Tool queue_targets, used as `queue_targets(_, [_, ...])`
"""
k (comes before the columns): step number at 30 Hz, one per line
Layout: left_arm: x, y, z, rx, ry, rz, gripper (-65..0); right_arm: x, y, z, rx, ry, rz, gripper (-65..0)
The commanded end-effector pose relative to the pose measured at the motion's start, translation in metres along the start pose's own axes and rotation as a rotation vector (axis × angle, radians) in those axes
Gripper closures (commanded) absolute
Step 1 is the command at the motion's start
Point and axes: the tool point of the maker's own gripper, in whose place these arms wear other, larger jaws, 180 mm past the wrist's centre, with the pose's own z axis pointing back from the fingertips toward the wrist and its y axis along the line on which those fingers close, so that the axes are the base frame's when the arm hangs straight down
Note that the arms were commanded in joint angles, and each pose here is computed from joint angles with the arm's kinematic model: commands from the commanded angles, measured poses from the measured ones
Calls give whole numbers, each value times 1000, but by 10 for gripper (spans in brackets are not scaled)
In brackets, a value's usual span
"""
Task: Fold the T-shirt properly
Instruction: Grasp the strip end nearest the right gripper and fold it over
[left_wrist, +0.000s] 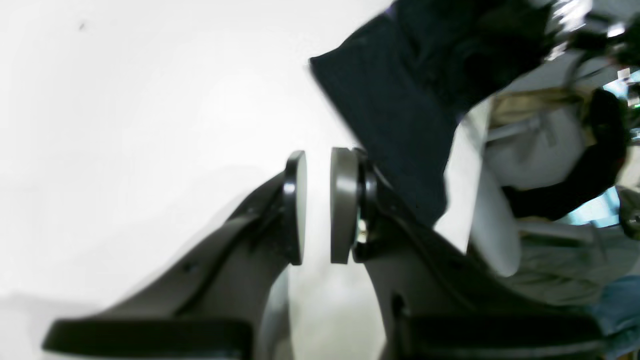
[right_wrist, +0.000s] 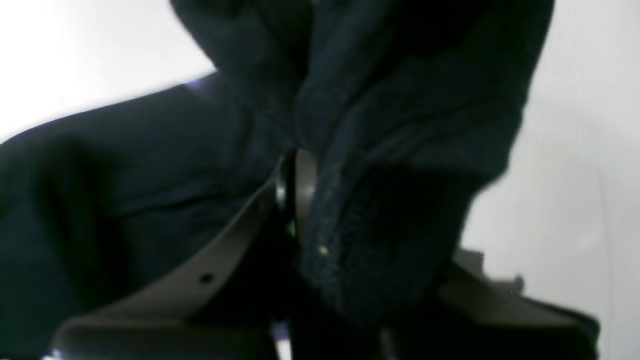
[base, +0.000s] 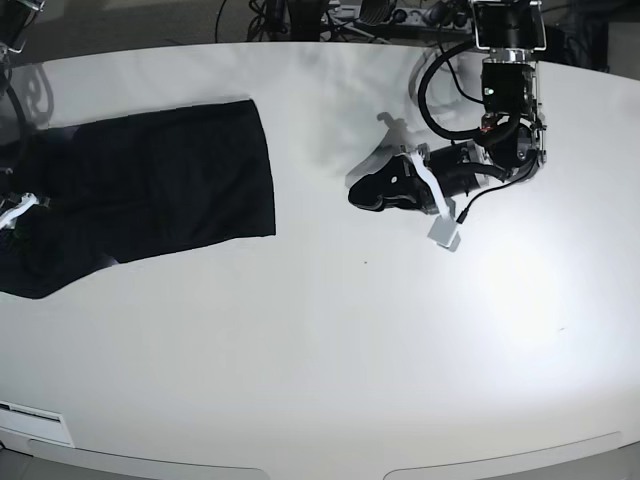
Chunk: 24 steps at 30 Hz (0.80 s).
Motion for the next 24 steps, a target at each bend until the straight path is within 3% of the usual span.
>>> queue_targets(1, [16,-3,3,-14,-42,-37,-106,23,11,9,28,-87,27,0])
queue_targets(5, [15,-1,4,-6,-34,-41,-106,28,68,14,183,-183,2,0])
queue_targets(12, [15,-2,4,-7,-34,-41,-106,11,136,10,430,-222,-113,0])
queue_targets(16, [16,-2,4,-7,-40,-41,-106,5,155,13,510,-212,-123,0])
queue_targets(20, [16,-2,4,-7,-41,-41,-106,-9,157,13,520,-149,-85,0])
queue_targets(24, [18,-2,4,-8,-53,-40,-106,-7,166,20,583,-167,-104,0])
